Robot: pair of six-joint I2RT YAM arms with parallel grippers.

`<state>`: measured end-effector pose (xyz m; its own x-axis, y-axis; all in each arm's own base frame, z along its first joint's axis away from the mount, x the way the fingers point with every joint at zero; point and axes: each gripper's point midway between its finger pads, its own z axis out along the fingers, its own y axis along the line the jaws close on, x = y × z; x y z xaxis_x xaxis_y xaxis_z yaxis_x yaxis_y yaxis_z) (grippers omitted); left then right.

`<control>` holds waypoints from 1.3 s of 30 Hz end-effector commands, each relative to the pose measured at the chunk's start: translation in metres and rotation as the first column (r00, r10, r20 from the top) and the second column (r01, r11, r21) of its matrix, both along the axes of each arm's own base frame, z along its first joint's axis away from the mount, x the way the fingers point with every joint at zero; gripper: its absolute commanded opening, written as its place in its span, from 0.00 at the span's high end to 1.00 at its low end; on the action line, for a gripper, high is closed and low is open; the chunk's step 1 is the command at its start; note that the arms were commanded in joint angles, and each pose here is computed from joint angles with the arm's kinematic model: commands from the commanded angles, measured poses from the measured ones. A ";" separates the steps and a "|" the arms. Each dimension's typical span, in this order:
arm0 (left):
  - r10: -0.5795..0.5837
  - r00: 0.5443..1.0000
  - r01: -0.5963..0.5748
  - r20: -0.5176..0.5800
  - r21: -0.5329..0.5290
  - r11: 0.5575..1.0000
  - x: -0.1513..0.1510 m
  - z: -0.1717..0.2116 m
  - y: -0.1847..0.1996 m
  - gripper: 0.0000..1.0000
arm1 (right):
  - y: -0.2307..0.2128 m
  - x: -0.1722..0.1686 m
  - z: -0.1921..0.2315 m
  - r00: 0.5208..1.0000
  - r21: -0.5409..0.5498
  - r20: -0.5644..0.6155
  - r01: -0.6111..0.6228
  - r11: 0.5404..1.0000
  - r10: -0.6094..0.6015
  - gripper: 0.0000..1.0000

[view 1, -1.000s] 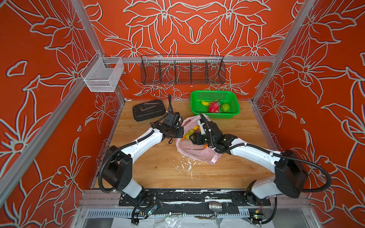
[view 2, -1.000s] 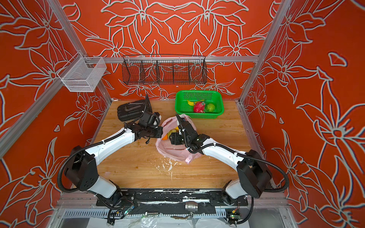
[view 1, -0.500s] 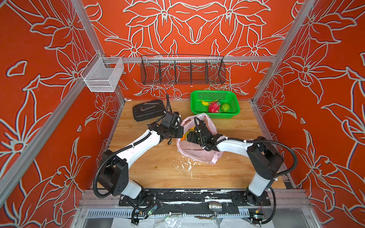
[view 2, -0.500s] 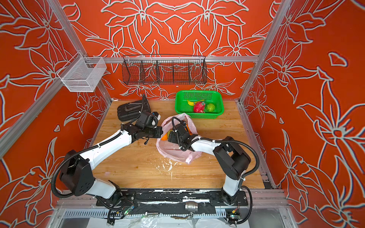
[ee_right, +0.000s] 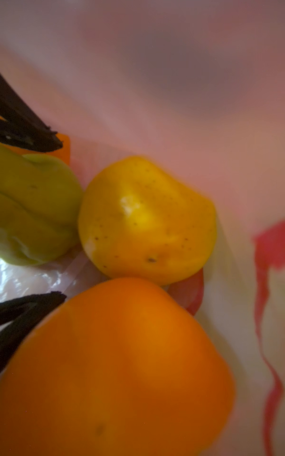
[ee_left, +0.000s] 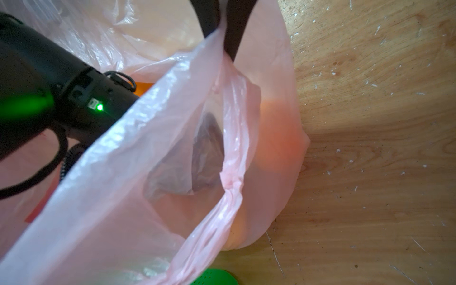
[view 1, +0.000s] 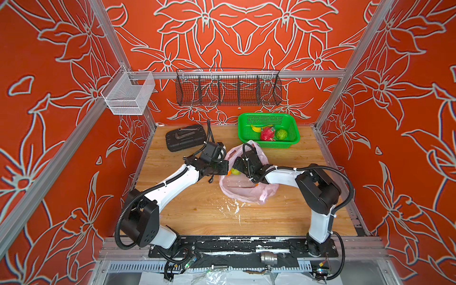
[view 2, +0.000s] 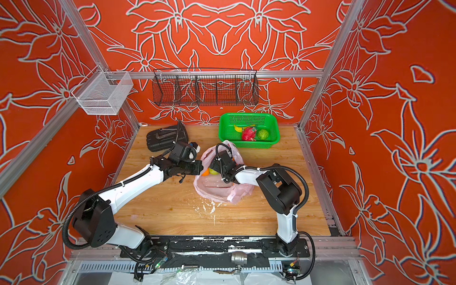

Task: Untie the knot of the plastic bag and take out the fruit
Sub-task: 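Close the right gripper on the pale green apple inside the bag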

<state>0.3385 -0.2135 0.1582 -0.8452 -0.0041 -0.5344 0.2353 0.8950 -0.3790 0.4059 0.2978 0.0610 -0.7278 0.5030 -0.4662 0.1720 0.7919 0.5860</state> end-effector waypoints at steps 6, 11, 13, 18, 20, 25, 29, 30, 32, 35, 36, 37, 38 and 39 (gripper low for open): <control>0.004 1.000 -0.004 0.014 -0.009 1.000 -0.003 0.004 0.003 0.92 | 0.016 0.002 -0.023 0.997 0.070 -0.081 -0.009 0.998 0.015 0.10; 0.006 1.000 -0.006 0.016 -0.002 1.000 -0.003 0.003 0.003 0.92 | 0.010 -0.002 -0.026 0.996 0.080 -0.092 0.017 0.997 -0.010 0.21; 0.008 1.000 -0.008 0.013 -0.001 1.000 -0.002 0.002 0.004 0.92 | 0.011 -0.004 -0.019 0.996 0.102 -0.084 0.016 0.995 -0.007 0.24; 0.004 1.000 -0.004 0.010 -0.005 1.000 0.000 0.001 0.001 0.92 | 0.015 -0.010 0.001 0.997 0.118 -0.056 -0.044 0.992 0.050 0.22; 0.003 1.000 -0.003 0.007 -0.005 1.000 0.001 0.001 0.001 0.92 | 0.016 -0.015 0.005 0.995 0.099 -0.059 -0.076 0.992 0.082 0.15; 0.005 1.000 -0.005 0.006 -0.012 1.000 0.003 0.001 -0.001 0.92 | 0.008 -0.024 -0.009 0.994 0.036 -0.085 -0.070 0.997 0.073 0.13; 0.007 1.000 -0.007 0.003 -0.012 1.000 0.003 0.002 -0.001 0.91 | 0.005 -0.031 -0.030 0.986 -0.008 -0.153 -0.066 0.998 0.064 0.16; 0.008 1.000 -0.008 0.003 -0.009 1.000 0.003 0.002 -0.001 0.91 | 0.003 -0.034 -0.033 0.984 -0.011 -0.168 -0.058 0.998 0.056 0.18; 0.009 1.000 -0.009 0.005 -0.008 1.000 0.003 0.002 0.000 0.91 | 0.002 -0.036 -0.036 0.983 -0.010 -0.178 -0.042 0.999 0.040 0.23; 0.009 1.000 -0.008 0.004 -0.017 1.000 0.003 0.003 -0.002 0.91 | -0.002 -0.036 -0.033 0.986 -0.022 -0.168 -0.028 0.999 0.024 0.31; 0.010 1.000 -0.010 0.001 -0.021 1.000 0.004 0.003 -0.002 0.91 | -0.002 -0.035 -0.030 0.987 -0.020 -0.155 -0.032 0.999 0.029 0.33; 0.008 1.000 -0.008 0.002 -0.023 1.000 0.004 0.004 -0.003 0.90 | -0.001 -0.035 -0.025 0.989 -0.015 -0.142 -0.038 0.999 0.035 0.35; 0.007 1.000 -0.007 0.001 -0.024 1.000 0.004 0.004 -0.004 0.90 | -0.001 -0.034 -0.019 0.991 -0.010 -0.131 -0.042 0.999 0.040 0.37; 0.008 1.000 -0.007 0.002 -0.024 1.000 0.005 0.004 -0.004 0.90 | -0.001 -0.034 -0.015 0.992 -0.006 -0.120 -0.045 0.999 0.044 0.38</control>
